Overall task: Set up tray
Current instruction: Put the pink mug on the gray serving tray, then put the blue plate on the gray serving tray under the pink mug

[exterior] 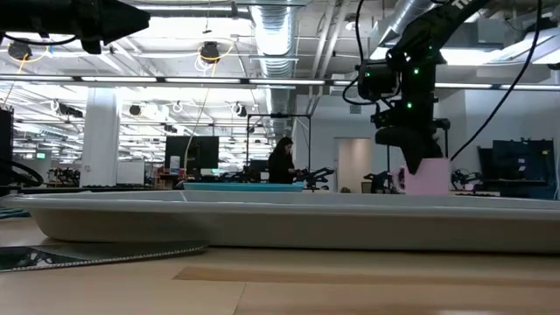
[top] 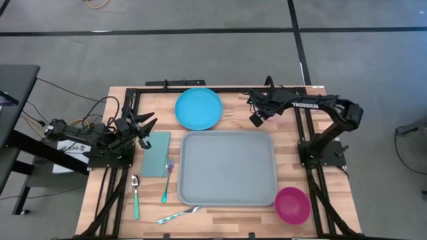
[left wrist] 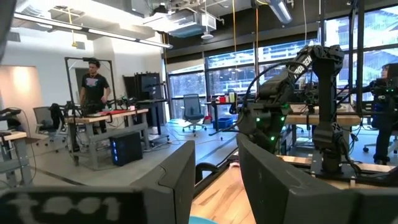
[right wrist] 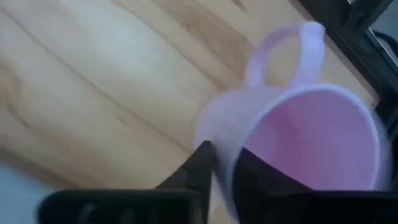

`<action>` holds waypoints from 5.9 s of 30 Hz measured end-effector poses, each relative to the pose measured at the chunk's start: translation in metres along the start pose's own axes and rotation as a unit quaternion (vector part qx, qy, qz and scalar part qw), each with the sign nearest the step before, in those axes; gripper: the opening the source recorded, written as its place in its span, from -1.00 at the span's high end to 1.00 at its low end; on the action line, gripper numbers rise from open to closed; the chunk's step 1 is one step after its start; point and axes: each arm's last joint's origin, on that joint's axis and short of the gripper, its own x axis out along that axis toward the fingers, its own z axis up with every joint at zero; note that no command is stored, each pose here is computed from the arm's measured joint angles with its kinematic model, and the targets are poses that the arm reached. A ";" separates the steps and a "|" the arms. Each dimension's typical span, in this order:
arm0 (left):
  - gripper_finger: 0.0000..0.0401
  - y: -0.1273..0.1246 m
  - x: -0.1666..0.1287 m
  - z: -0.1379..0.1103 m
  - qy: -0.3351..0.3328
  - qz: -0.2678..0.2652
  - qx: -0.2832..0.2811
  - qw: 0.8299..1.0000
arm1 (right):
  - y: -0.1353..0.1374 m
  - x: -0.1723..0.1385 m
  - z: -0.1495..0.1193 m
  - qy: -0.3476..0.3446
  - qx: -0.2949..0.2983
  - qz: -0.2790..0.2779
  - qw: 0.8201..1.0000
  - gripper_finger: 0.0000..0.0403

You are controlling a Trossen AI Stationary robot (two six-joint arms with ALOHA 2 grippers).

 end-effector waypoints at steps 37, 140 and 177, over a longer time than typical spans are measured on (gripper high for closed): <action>0.43 -0.001 0.000 -0.002 0.009 -0.006 0.002 1.000 | 0.141 -0.111 -0.124 -0.078 -0.144 0.053 0.985 0.96; 0.43 0.011 0.010 0.048 0.022 0.079 -0.063 0.995 | 0.032 -0.127 -0.137 -0.443 -0.028 -0.053 0.894 0.61; 0.43 -0.005 0.257 -0.104 0.589 -0.100 -0.039 0.801 | 0.059 -0.110 -0.115 -0.576 -0.018 0.121 0.808 0.61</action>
